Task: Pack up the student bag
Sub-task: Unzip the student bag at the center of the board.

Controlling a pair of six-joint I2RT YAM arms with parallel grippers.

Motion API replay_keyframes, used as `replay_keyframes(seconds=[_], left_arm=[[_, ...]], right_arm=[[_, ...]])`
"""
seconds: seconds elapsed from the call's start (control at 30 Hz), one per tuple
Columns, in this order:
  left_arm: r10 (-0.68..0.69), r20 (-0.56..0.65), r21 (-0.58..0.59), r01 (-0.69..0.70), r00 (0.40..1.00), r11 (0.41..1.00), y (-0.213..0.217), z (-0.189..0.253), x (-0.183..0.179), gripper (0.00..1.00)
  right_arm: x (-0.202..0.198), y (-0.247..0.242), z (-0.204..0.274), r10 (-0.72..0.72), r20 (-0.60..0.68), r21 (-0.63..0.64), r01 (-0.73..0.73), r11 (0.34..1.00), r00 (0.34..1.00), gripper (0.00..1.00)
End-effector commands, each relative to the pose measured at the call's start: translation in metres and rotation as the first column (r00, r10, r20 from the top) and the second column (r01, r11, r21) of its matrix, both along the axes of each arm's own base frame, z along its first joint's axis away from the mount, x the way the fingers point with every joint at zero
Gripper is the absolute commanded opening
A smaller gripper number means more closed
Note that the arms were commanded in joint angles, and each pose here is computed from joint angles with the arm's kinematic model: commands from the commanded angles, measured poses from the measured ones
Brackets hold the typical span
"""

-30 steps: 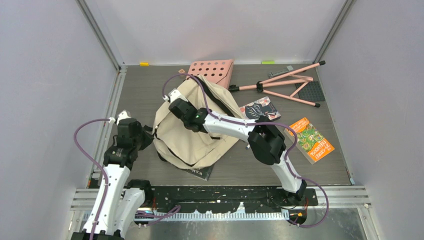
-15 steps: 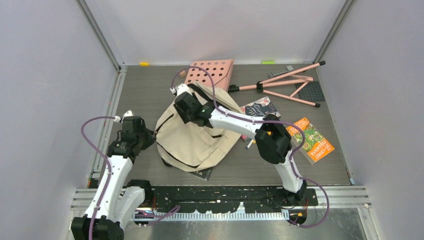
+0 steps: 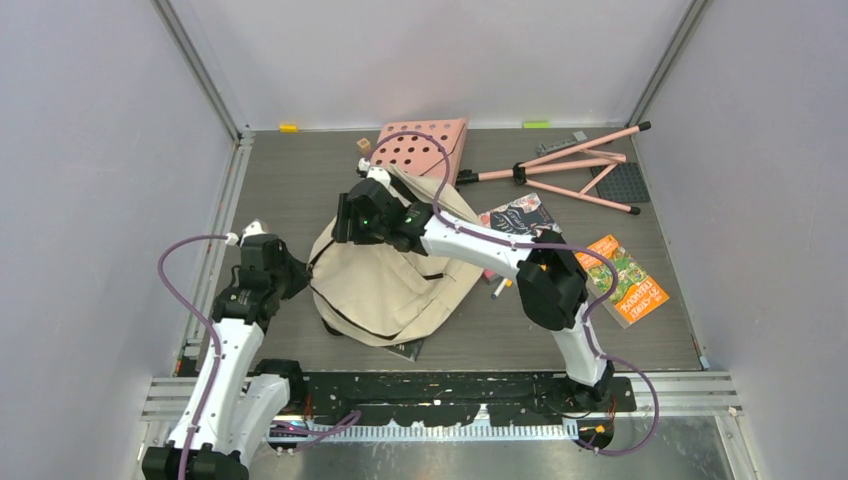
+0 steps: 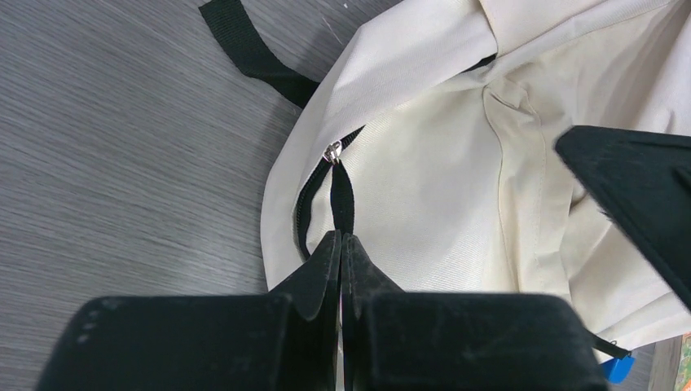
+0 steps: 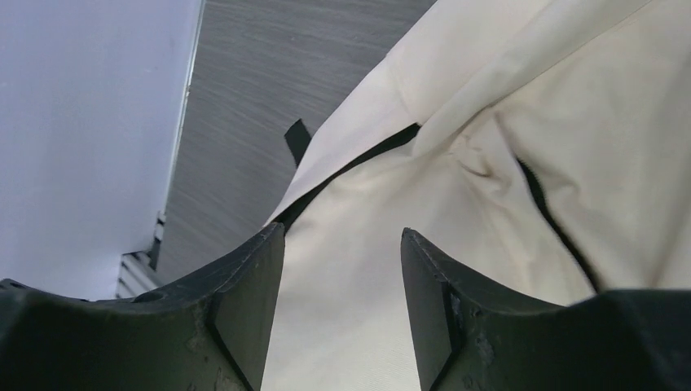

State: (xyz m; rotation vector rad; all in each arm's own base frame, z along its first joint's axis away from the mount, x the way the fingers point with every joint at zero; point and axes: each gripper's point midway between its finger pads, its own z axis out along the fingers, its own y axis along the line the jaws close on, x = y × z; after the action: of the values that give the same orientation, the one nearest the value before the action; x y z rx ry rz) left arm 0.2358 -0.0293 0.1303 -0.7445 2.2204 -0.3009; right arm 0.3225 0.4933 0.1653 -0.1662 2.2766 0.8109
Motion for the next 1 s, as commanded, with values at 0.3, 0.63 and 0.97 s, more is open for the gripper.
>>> replay_keyframes(seconds=[0.3, 0.63, 0.97], left_arm=[[-0.028, 0.034, -0.021, 0.029, 0.999, 0.999, -0.005, 0.005, 0.002, 0.00], [-0.022, 0.021, 0.018, 0.022, 1.000, 1.000, 0.001, 0.008, -0.004, 0.00], [-0.030, 0.021, 0.021, 0.030, 0.999, 0.999, 0.001, 0.011, -0.007, 0.00]], right_arm=[[-0.017, 0.065, -0.016, 0.012, -0.228, 0.217, 0.039, 0.975, 0.974, 0.59], [-0.004, 0.079, -0.028, 0.027, -0.183, 0.174, 0.005, 0.985, 0.983, 0.59], [0.001, 0.080, -0.046, 0.052, -0.167, 0.078, -0.039, 0.996, 0.985, 0.38]])
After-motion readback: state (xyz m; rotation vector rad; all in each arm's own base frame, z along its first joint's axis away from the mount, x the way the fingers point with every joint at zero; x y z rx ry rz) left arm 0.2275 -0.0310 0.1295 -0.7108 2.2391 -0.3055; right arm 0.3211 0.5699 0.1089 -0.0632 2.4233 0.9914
